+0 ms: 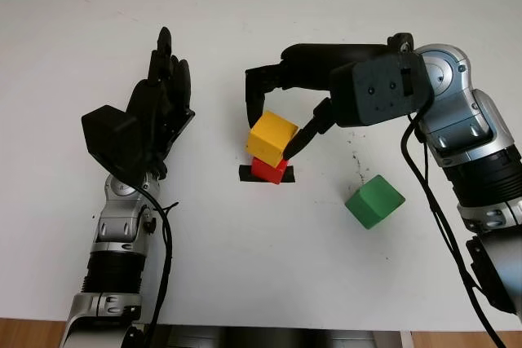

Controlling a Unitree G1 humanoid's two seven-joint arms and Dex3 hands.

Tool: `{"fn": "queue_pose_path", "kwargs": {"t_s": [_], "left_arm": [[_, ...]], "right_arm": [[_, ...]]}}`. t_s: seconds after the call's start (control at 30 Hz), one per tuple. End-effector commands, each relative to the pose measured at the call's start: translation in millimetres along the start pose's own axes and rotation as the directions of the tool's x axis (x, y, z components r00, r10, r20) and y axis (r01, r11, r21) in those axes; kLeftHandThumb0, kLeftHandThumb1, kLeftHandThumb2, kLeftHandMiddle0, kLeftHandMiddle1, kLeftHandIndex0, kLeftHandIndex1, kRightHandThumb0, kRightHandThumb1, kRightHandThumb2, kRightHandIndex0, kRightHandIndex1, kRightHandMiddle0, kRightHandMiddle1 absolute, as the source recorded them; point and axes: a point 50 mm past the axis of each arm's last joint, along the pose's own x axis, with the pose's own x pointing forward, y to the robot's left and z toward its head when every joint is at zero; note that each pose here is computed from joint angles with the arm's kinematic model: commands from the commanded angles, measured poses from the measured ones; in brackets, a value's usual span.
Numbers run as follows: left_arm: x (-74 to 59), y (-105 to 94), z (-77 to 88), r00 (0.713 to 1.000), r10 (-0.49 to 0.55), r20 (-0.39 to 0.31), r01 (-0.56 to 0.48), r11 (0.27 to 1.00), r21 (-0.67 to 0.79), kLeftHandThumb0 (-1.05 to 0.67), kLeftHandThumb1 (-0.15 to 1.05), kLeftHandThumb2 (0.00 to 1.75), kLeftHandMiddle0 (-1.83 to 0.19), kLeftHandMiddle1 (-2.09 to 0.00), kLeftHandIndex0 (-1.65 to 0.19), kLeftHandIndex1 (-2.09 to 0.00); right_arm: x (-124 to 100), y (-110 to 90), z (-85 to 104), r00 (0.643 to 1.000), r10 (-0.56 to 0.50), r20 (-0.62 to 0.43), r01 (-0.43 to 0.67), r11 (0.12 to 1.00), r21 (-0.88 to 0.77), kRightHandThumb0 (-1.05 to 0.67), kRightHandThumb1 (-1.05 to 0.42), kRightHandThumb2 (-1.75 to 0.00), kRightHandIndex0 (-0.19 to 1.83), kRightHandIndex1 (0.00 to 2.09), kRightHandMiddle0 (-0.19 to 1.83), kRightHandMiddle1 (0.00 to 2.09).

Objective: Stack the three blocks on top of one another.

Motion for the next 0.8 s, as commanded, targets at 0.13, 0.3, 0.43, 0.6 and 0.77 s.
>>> {"fn": "queue_pose_path", "kwargs": {"t_s": [0.13, 0.3, 0.43, 0.6, 0.77], "left_arm": [[-4.2, 0.0, 1.1, 1.000, 0.004, 0.009, -0.004, 1.000, -0.001, -0.78, 1.05, 0.67, 0.17, -0.06, 0.17, -0.06], [-5.1, -0.8, 1.3, 1.000, 0.002, 0.010, -0.002, 1.000, -0.005, -0.78, 1.05, 0.67, 0.18, -0.05, 0.17, -0.05], [-5.3, -1.2, 1.3, 1.000, 0.002, 0.007, -0.002, 1.000, -0.010, -0.78, 1.05, 0.67, 0.18, -0.05, 0.18, -0.05], [-5.1, -1.3, 0.8, 1.000, 0.004, 0.001, -0.004, 1.000, -0.013, -0.79, 1.05, 0.67, 0.18, -0.05, 0.17, -0.05], [-4.8, -1.6, 0.7, 1.000, 0.005, 0.002, -0.005, 1.000, -0.010, -0.79, 1.05, 0.66, 0.18, -0.05, 0.17, -0.05]], "right_arm": [[0.1, 2.7, 0.0, 1.000, 0.009, -0.014, -0.009, 1.000, -0.011, -0.42, -1.00, -0.05, 0.33, 0.03, 0.25, 1.62], [-1.2, 2.7, -2.0, 1.000, 0.012, -0.019, -0.012, 1.000, -0.006, -0.42, -1.00, -0.05, 0.33, 0.03, 0.26, 1.63], [-3.3, 0.0, -2.3, 1.000, 0.015, -0.025, -0.015, 1.000, -0.025, -0.42, -1.00, -0.06, 0.33, 0.03, 0.26, 1.64], [-5.8, -3.8, -3.6, 0.999, 0.014, -0.042, -0.015, 0.999, -0.036, -0.42, -1.01, -0.06, 0.32, 0.03, 0.25, 1.62], [-6.5, -4.6, -3.4, 1.000, 0.008, -0.030, -0.010, 0.999, -0.048, -0.43, -1.00, -0.05, 0.33, 0.04, 0.26, 1.60]]}}
